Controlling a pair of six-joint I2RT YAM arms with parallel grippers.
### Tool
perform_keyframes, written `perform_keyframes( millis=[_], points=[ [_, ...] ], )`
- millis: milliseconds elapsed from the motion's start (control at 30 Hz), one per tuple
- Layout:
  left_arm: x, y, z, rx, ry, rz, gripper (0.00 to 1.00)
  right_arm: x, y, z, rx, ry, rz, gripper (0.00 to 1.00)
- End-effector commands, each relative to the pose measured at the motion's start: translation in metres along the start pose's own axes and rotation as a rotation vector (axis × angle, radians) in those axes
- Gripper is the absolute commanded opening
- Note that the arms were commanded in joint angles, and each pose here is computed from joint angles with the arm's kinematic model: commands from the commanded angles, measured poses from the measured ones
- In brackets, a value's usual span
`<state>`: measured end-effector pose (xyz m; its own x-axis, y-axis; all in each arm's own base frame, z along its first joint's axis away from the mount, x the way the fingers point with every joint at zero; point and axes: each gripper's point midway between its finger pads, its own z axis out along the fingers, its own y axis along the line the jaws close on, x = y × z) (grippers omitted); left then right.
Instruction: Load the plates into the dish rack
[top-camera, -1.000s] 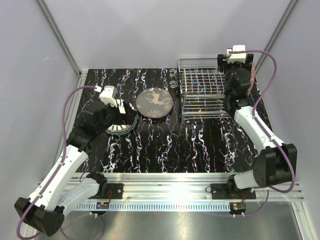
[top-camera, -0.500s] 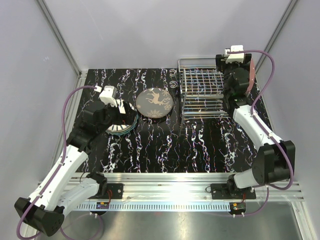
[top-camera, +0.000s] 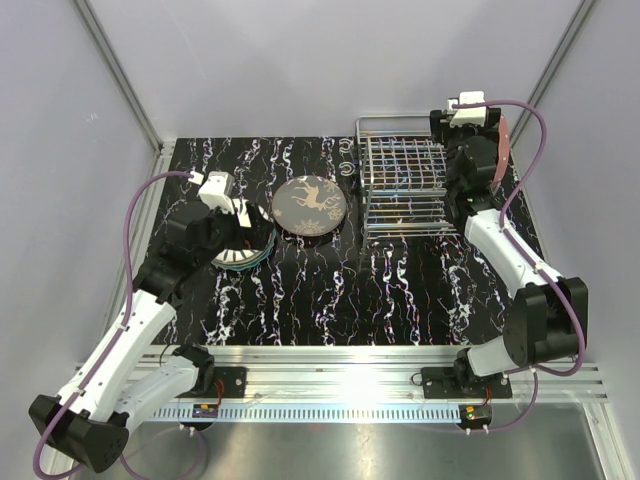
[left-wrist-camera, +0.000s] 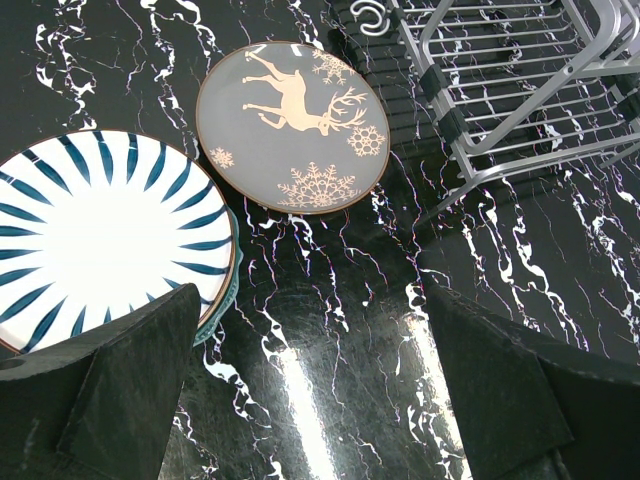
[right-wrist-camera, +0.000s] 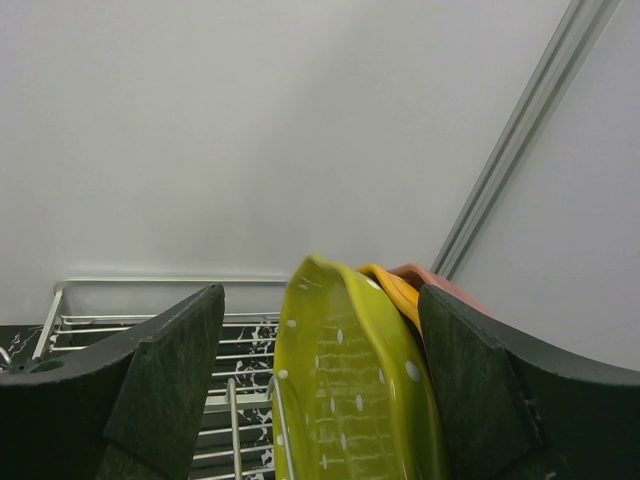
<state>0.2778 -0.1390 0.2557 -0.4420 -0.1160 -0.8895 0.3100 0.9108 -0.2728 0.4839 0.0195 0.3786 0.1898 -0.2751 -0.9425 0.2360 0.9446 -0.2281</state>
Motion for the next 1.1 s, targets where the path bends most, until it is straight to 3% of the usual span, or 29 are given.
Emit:
perform_keyframes(
  millis=[0,300,600,1067],
  points=[
    [-0.014,-0.006,-0.004,0.027,-0.048,0.015,0.99,0.021,0.002,-0.006,-0.022,0.091,-0.001,0.86],
    [-0.017,-0.005,-0.006,0.02,-0.06,0.016,0.99,-0.039,-0.013,-0.007,-0.027,0.047,0.076,0.88],
    [-0.018,-0.005,-0.008,0.019,-0.068,0.018,0.99,-0.051,-0.022,0.001,0.002,0.046,0.105,0.88],
    [-0.019,-0.005,-0.009,0.021,-0.07,0.021,0.99,0.032,0.002,0.002,-0.013,0.119,0.08,0.88]
  ],
)
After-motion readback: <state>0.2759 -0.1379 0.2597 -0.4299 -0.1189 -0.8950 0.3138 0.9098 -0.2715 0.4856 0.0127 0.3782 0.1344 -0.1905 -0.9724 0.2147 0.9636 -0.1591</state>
